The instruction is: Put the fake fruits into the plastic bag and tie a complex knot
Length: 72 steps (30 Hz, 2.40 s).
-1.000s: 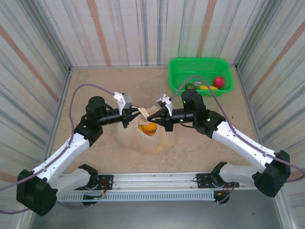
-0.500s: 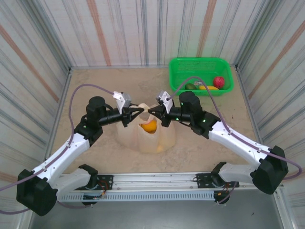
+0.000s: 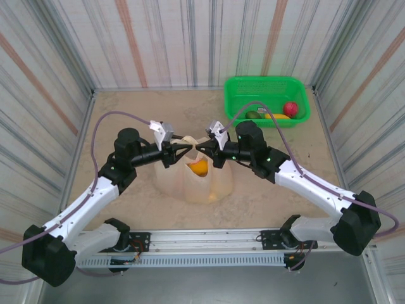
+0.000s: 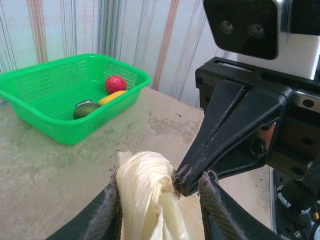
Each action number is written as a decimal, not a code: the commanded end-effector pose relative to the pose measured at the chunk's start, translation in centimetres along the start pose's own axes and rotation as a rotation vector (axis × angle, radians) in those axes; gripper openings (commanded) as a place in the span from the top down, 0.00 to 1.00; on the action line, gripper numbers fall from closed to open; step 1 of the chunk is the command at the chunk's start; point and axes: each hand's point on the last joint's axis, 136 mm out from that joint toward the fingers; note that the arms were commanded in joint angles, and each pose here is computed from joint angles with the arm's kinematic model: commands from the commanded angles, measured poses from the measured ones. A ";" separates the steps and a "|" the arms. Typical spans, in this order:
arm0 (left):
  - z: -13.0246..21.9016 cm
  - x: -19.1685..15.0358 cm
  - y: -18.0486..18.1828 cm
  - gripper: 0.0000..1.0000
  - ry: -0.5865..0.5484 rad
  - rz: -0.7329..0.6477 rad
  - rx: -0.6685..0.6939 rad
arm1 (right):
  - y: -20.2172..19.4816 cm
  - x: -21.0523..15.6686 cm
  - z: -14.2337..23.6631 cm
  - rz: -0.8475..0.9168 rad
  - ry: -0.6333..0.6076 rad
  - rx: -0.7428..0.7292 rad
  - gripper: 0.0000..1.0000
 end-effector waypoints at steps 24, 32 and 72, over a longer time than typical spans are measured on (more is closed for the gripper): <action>-0.2 0.6 -0.3 0.77 -0.019 0.034 -0.058 | 2.7 -0.6 -1.7 0.064 0.057 0.038 1.00; 0.0 0.6 -1.5 1.00 -0.020 -0.041 -0.126 | 3.3 -0.7 -1.4 0.086 0.102 0.086 0.74; 0.8 0.7 -3.2 1.00 -0.054 -0.170 -0.177 | 1.8 -0.4 -2.1 0.262 0.363 0.429 0.46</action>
Point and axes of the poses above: each hand's point on the last joint's axis, 136 mm out from that joint toward the fingers, its own z axis back along the fingers, its own y axis along the line the jaws close on, x = y × z
